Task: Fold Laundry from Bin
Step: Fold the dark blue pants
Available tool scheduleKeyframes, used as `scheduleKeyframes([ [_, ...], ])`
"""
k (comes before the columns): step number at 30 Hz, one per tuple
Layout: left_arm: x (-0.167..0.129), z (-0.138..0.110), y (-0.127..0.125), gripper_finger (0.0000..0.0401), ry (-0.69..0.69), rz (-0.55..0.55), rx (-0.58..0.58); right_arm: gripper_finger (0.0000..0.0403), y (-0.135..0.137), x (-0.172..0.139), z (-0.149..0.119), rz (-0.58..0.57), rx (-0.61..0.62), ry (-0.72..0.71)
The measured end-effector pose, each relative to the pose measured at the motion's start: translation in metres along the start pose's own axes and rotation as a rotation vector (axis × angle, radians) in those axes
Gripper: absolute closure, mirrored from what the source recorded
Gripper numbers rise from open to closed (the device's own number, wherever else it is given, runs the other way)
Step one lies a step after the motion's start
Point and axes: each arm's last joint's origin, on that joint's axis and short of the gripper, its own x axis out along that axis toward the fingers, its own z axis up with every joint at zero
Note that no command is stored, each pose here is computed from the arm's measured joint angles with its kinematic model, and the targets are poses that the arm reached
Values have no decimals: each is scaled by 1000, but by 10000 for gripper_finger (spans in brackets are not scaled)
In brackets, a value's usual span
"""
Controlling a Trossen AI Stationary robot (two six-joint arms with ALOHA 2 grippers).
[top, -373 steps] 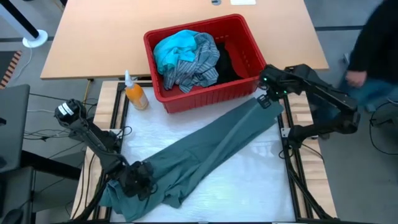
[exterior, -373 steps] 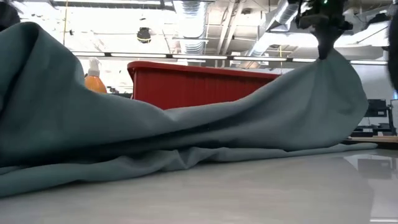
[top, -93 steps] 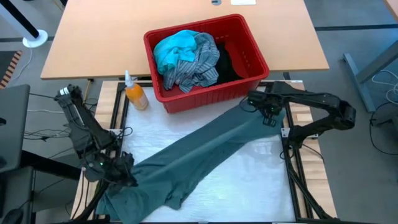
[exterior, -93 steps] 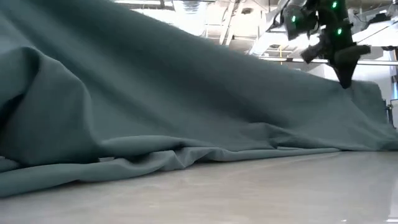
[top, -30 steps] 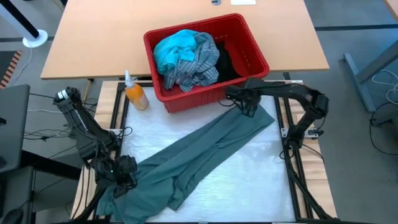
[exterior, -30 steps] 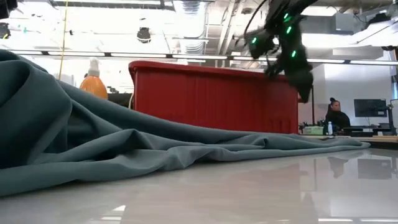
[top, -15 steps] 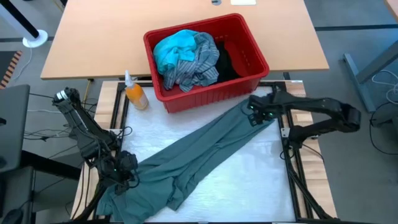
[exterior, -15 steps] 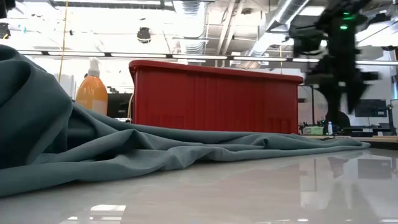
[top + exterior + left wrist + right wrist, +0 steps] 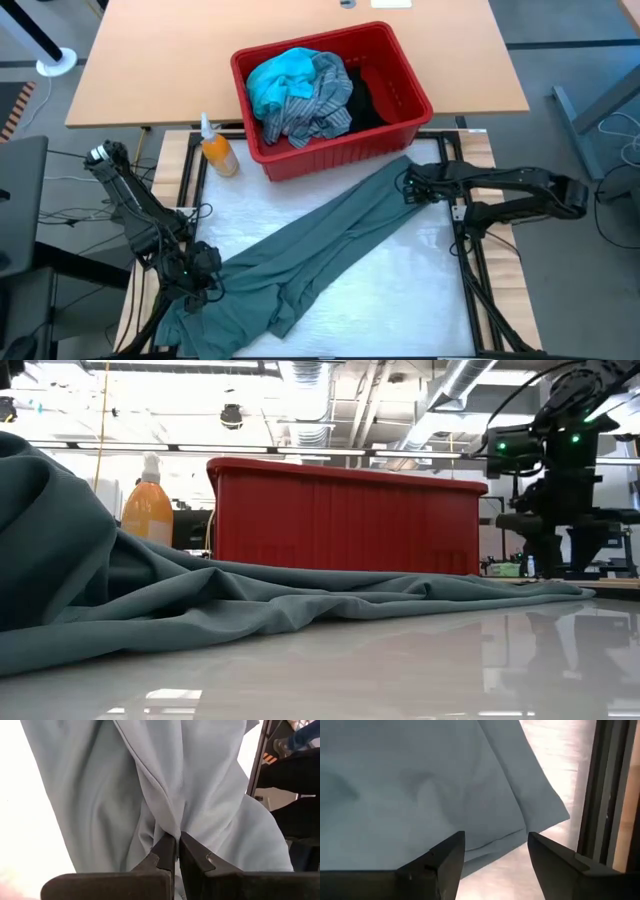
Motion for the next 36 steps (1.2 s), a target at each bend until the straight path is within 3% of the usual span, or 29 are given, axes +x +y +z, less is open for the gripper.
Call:
scheduleKeyframes([
  [21,0,1,0,401,-24,6,-16,226,6,20,3,-58,-44,38],
  [25,0,1,0,401,-23,6,-16,265,9,25,3,-61,-67,66],
  [31,0,0,0,401,-15,3,-16,372,9,19,4,-33,-136,68],
  [36,0,0,0,401,-6,0,-11,378,8,-1,16,-29,-185,49],
])
